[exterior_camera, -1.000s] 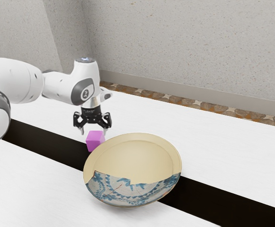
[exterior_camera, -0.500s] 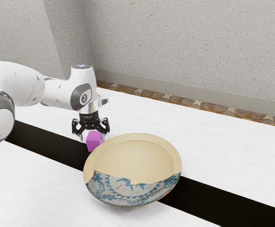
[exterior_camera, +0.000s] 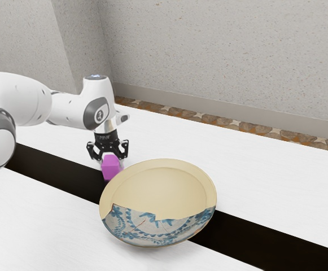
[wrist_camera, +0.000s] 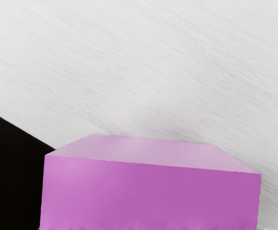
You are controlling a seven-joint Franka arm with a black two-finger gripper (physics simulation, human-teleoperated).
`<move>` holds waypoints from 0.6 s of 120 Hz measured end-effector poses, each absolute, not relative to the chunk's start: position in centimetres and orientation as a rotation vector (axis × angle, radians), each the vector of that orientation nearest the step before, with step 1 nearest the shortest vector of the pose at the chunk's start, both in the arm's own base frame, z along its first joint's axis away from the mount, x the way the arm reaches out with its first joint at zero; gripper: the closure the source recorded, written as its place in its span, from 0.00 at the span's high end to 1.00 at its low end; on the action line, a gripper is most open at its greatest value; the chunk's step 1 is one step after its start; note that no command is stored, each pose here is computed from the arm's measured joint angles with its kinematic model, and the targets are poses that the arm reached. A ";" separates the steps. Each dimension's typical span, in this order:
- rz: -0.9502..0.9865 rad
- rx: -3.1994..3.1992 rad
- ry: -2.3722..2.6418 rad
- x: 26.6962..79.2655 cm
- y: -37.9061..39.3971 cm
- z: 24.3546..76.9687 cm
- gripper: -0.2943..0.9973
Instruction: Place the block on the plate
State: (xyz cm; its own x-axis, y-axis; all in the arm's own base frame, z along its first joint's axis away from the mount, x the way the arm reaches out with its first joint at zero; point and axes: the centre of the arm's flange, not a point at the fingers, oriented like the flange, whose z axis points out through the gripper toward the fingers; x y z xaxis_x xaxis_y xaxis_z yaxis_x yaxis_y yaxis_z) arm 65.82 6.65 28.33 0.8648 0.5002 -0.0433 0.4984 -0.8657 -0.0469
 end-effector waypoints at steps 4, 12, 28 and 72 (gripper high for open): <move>0.068 -3.003 -0.803 65.8 6.6 29.1 0.52; 0.026 -3.010 -0.806 65.8 6.6 31.1 0.51; -0.041 -3.033 -0.798 64.8 5.3 35.6 0.52; 0.011 -3.105 -0.741 60.0 -8.1 39.7 0.54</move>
State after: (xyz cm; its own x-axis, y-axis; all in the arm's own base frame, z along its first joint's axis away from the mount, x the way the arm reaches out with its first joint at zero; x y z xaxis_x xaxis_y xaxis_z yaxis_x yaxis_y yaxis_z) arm 60.02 -8.08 39.66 0.8922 0.4512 -0.0183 0.4515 -0.8910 0.0482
